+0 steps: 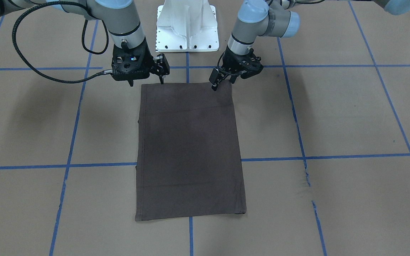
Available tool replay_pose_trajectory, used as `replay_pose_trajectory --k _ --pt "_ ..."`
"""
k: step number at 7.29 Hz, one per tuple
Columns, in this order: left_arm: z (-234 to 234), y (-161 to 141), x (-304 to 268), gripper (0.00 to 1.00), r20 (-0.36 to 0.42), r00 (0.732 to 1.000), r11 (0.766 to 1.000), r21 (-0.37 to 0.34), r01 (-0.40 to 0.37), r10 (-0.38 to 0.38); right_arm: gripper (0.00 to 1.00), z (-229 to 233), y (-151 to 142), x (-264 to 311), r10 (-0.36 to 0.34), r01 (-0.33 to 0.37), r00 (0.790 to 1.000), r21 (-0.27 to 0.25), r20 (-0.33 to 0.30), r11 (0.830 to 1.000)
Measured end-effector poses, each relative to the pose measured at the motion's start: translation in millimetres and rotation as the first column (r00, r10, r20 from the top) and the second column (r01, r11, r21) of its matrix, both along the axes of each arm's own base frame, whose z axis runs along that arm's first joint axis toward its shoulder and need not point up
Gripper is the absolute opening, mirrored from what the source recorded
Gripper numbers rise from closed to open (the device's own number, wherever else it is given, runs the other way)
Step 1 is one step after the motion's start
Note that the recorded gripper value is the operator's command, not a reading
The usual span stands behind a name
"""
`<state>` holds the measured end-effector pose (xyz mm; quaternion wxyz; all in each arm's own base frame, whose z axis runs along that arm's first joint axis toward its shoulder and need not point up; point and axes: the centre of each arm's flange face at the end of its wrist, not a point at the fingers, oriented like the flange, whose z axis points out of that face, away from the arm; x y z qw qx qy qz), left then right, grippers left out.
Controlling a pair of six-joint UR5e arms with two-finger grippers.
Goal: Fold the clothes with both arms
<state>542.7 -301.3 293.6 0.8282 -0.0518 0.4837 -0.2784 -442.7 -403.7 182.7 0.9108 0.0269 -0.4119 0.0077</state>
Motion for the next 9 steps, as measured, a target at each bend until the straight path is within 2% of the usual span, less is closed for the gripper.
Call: replay_pose_trajectory --k 3,4,5,7,9 --pt "5.3 1.4 2.0 0.99 0.032 0.999 1.0 -0.011 0.0 0.001 1.0 -0.2 -1.7 1.7 0.003 -0.003 1.0 0.0 0.001 1.0" --pt "6.4 1.4 2.2 0.9 0.039 0.999 1.0 -0.014 0.0 0.001 1.0 -0.3 -2.2 2.1 0.004 -0.004 1.0 -0.001 0.001 1.0" --pt "7.0 1.3 2.3 0.77 0.042 0.999 1.0 -0.015 0.0 0.001 1.0 -0.4 -2.5 2.5 0.004 -0.004 1.0 -0.002 0.002 1.0" --pt "6.7 1.4 2.1 0.29 0.043 0.999 1.0 -0.015 0.0 0.001 1.0 -0.2 -3.3 3.4 0.004 -0.004 1.0 -0.004 0.003 1.0" --pt "4.1 2.0 1.3 0.09 0.039 0.999 1.0 -0.013 -0.001 0.001 1.0 -0.3 -5.5 5.7 0.006 -0.006 1.0 -0.007 0.005 1.0"
